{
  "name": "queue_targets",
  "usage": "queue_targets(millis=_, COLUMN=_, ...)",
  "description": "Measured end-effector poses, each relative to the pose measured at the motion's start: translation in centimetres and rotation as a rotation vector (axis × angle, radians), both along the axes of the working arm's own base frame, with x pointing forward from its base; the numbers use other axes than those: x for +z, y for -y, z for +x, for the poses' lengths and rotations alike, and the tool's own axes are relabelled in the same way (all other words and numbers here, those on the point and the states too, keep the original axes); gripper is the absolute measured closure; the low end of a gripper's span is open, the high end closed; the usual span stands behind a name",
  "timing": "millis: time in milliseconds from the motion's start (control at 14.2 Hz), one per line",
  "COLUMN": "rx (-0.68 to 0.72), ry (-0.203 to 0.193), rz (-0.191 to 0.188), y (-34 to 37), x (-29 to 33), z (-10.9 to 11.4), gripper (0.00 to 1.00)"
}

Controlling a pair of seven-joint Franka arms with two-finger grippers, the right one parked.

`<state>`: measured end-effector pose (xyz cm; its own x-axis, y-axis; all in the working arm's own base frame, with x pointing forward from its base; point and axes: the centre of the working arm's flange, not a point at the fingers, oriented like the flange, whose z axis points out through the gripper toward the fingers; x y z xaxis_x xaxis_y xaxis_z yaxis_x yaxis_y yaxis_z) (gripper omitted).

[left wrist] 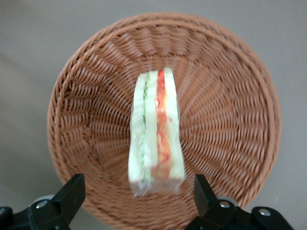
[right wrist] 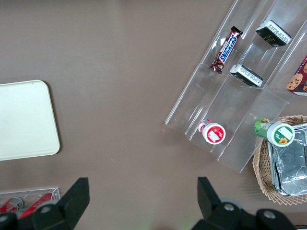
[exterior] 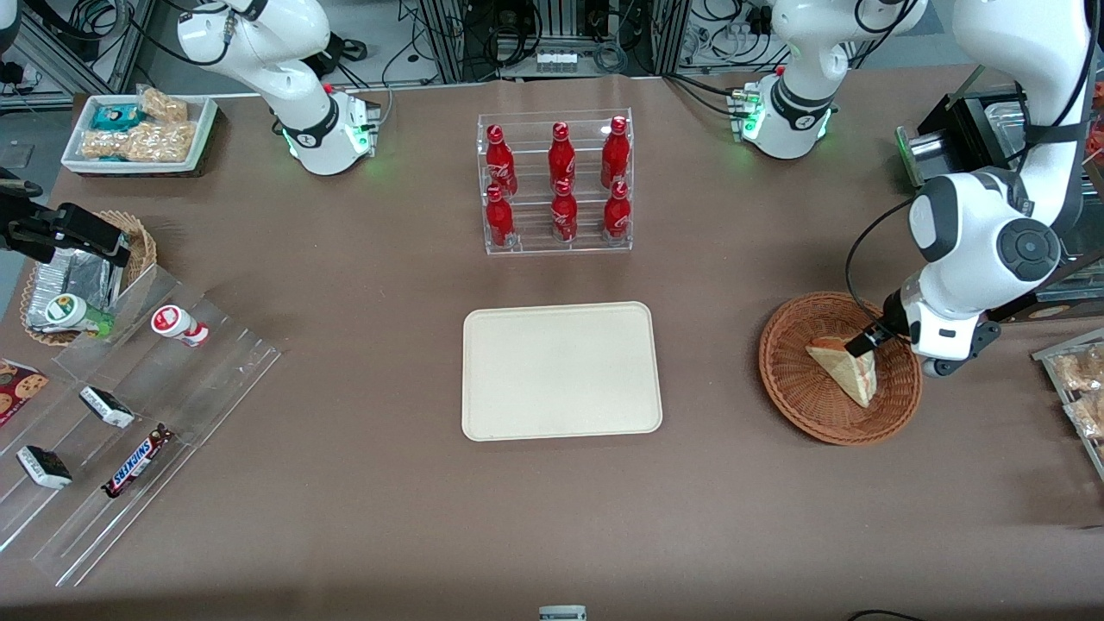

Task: Place sandwich from basket to tray
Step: 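Lower the left gripper and close it on the wrapped sandwich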

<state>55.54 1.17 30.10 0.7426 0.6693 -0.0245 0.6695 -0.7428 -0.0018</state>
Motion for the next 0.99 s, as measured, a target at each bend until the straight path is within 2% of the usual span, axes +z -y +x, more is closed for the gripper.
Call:
queue_targets(millis=211, rx=0.219, ry=0.032, rz=-0.002, y=0.2, x=-2.5, z=0.7, gripper=0.0)
queue_targets(millis=423, rx=0.283, ry=0.012, rz=-0.002, y=0.4, x=-5.0, z=0.7, gripper=0.0)
queue_targets(millis=493, rx=0.303, ry=0.008, rz=-0.001, y=0.4, x=-5.3, z=0.6, gripper=0.07)
queue_targets(millis=704, rx=0.332, ry=0.002, rz=0.0, y=0.6, x=-5.0, z=0.7, gripper=0.42)
queue_targets(millis=845, rx=0.323, ry=-0.025, rz=0.003, y=1.1, x=-4.4, z=0.8, gripper=0.59)
queue_targets(millis=986, rx=0.281, ry=-0.046, rz=0.005, y=2.4, x=-3.2, z=1.0, gripper=0.67)
